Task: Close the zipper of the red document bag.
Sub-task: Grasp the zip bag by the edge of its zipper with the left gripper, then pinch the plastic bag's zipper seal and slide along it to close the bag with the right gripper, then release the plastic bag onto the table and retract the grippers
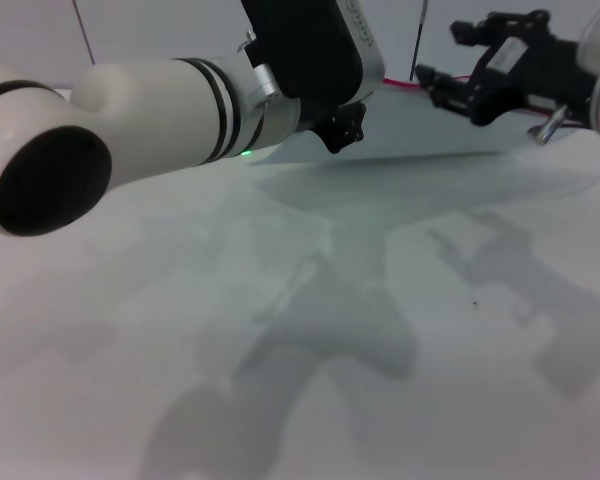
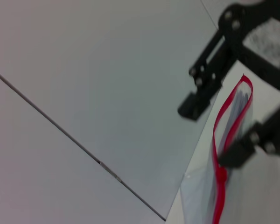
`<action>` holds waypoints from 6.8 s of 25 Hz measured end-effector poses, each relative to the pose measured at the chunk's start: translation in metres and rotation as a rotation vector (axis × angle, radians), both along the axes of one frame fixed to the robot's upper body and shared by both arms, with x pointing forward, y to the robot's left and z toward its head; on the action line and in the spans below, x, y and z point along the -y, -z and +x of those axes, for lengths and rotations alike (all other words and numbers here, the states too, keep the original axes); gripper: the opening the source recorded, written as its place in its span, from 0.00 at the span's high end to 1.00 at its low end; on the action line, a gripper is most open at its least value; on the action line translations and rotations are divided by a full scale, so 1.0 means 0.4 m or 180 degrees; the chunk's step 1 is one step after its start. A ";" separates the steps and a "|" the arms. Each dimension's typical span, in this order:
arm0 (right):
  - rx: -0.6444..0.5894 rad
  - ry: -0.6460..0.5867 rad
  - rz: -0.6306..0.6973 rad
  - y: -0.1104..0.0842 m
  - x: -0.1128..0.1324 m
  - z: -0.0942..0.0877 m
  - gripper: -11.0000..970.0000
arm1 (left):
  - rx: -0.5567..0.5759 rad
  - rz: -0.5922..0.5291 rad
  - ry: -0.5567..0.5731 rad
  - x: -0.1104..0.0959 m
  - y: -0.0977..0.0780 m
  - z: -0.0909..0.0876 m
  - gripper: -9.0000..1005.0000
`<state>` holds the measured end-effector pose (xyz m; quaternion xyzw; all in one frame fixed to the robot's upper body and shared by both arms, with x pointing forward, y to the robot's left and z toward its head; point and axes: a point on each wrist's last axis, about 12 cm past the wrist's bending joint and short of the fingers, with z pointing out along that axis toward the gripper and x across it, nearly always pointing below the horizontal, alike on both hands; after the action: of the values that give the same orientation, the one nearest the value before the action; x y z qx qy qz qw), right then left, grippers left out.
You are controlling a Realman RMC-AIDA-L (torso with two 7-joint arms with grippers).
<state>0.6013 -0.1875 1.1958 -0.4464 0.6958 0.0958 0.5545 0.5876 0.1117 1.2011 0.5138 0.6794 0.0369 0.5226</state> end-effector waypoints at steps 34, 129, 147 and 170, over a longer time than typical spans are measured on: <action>0.0350 -0.0242 -0.0960 0.020 -0.050 0.028 0.61 | 0.0000 -0.0007 0.0035 0.010 -0.009 -0.004 0.92; 0.0481 0.0707 -0.1693 0.075 0.126 0.094 0.91 | 0.0257 -0.0168 -0.0243 -0.072 -0.049 -0.083 0.89; 0.0496 0.0748 -0.1702 0.077 0.132 0.097 0.88 | 0.0256 -0.0169 -0.0262 -0.076 -0.048 -0.081 0.88; 0.0564 0.0940 -0.1203 0.066 0.114 0.065 0.48 | 0.0329 -0.0606 -0.0566 -0.106 -0.057 -0.045 0.71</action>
<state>0.6274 -0.2331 1.1695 -0.4423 0.7077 -0.1574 0.5280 0.5696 0.1539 1.2240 0.3970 0.6948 0.0450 0.5980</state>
